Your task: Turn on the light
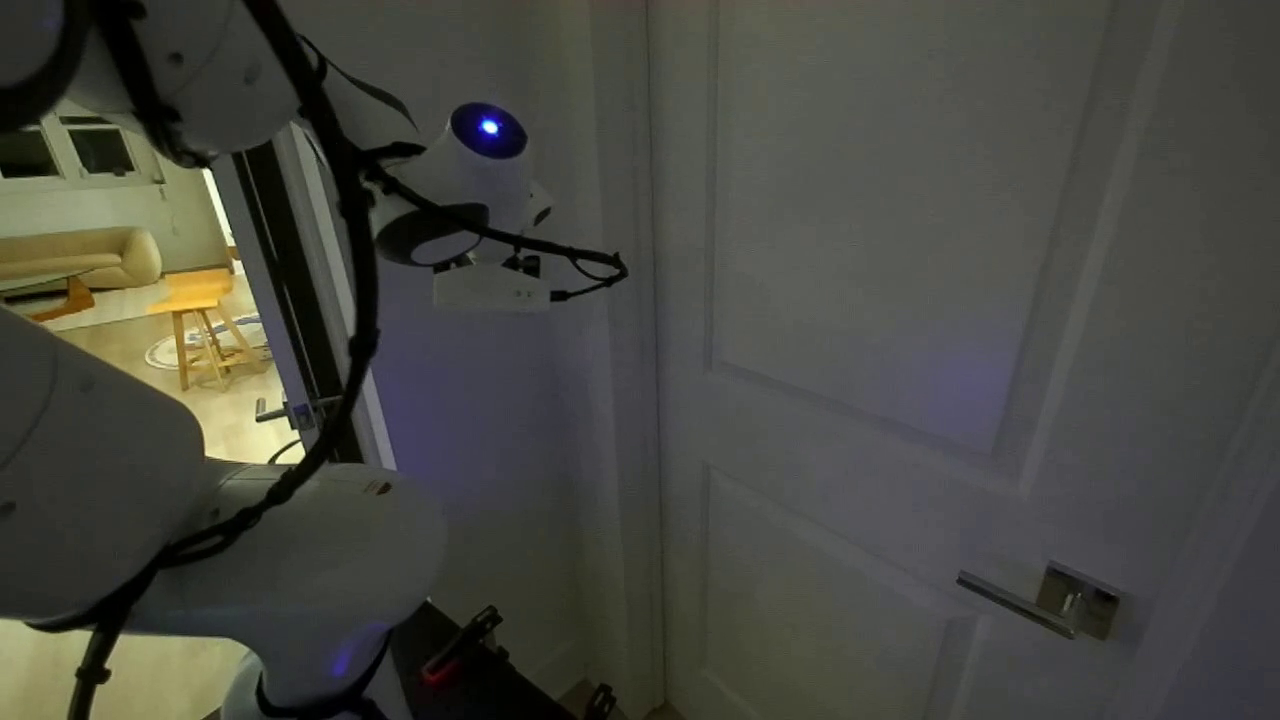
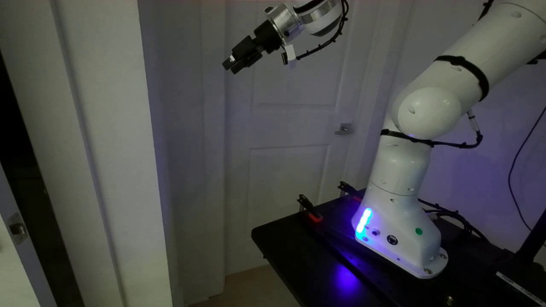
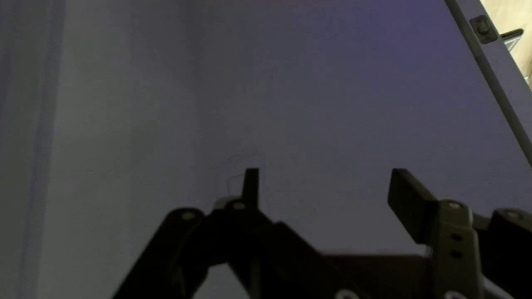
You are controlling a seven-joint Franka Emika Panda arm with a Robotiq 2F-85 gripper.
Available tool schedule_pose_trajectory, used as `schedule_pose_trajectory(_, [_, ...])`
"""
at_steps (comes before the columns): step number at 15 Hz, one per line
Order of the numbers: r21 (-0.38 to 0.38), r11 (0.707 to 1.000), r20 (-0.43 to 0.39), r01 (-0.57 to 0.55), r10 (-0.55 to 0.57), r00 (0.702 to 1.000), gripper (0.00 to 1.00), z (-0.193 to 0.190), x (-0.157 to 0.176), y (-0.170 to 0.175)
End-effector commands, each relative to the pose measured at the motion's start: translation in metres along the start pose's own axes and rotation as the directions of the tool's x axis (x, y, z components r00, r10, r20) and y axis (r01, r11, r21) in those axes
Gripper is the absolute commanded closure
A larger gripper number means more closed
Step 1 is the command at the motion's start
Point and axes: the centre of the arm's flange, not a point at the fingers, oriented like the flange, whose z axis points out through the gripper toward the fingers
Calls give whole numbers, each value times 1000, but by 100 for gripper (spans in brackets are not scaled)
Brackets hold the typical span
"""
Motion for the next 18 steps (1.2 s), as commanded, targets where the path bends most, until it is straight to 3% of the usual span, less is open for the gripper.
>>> schedule_pose_trajectory(1, [-8,1000,-29,19,-19,999,50,26,4,5])
schedule_pose_trajectory(8, [-23,999,-46,38,-39,998,100,58,-1,38])
schedule_pose_trajectory(13, [-16,999,-73,32,-33,997,100,92,2,68])
schedule_pose_trajectory(18, [-34,999,-89,20,-23,996,100,123,19,74])
